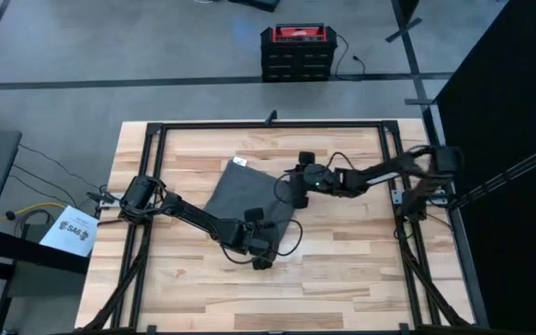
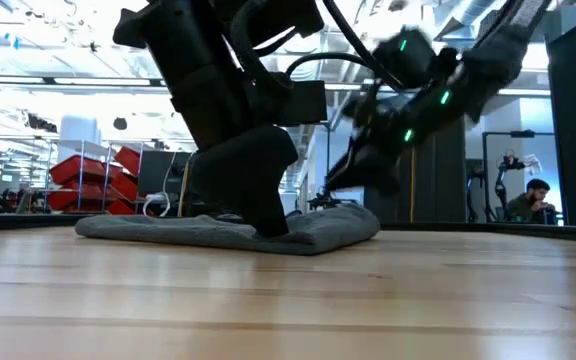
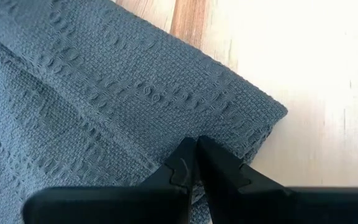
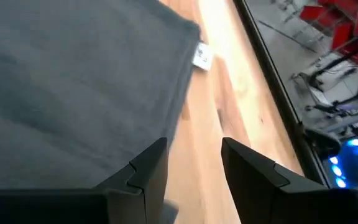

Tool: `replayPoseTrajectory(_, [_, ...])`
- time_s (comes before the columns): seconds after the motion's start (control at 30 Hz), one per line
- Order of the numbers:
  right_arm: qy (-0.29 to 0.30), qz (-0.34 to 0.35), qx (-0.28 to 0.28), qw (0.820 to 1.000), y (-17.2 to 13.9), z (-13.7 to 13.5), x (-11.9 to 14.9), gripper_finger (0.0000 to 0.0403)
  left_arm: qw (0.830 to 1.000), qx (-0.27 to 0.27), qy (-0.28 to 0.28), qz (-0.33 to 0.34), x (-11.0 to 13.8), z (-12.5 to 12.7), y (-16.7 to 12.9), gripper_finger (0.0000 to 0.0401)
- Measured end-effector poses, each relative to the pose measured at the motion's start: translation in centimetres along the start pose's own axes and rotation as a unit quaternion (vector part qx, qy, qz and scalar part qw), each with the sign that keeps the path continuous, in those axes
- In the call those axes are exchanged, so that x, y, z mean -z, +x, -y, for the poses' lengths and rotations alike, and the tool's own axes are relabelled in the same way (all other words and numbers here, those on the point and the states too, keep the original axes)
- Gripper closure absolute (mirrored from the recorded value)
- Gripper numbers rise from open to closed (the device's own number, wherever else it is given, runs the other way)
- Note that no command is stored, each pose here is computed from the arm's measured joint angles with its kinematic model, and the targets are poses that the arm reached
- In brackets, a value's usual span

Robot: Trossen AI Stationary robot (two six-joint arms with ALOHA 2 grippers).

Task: Roll towel
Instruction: Roll the gray towel

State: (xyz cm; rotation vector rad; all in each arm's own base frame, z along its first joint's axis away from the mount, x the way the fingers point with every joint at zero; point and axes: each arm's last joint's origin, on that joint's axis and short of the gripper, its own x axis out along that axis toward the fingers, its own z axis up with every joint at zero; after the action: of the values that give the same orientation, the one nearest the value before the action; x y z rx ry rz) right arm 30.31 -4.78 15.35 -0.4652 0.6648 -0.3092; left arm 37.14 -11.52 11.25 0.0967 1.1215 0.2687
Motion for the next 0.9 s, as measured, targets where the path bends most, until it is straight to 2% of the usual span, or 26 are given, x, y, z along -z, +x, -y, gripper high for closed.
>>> replayPoseTrajectory(0.1, [0.025,-0.001,-0.032,0.999,-1.9,0.2,-0.4,0.0262,1.0,0.0,0.001,0.0,0.0,0.0,0.0,0.0386])
replayPoseTrajectory(0.2, [0.058,0.017,-0.066,0.996,-2.3,-0.3,0.3,0.0262,1.0,0.001,0.004,0.002,0.0,0.1,0.0,0.0386])
replayPoseTrajectory(0.3, [0.062,0.011,-0.076,0.995,-1.2,-1.4,1.4,0.0262,1.0,0.004,0.011,0.007,0.1,0.4,-0.1,0.0386])
replayPoseTrajectory(0.4, [0.062,0.033,-0.089,0.994,0.4,-2.5,1.5,0.0262,1.0,0.01,0.013,0.009,0.1,0.8,-0.3,0.0386])
replayPoseTrajectory(0.5, [0.036,0.018,-0.099,0.994,2.2,-3.8,1.8,0.0262,1.0,0.012,0.014,0.012,0.2,1.0,-0.4,0.0386])
replayPoseTrajectory(0.6, [0.022,-0.01,-0.068,0.997,3.4,-3.8,2.4,0.0262,1.0,0.013,0.008,0.014,0.2,1.2,-0.4,0.0386])
replayPoseTrajectory(0.77, [-0.008,-0.048,0.04,0.998,3.3,-2.0,2.3,0.0262,1.0,0.014,0.003,0.015,0.2,1.2,-0.4,0.0386])
replayPoseTrajectory(0.9, [-0.013,-0.028,0.05,0.998,0.9,-0.6,0.4,0.0262,1.0,0.014,-0.005,0.025,-0.1,1.3,-0.7,0.0386])
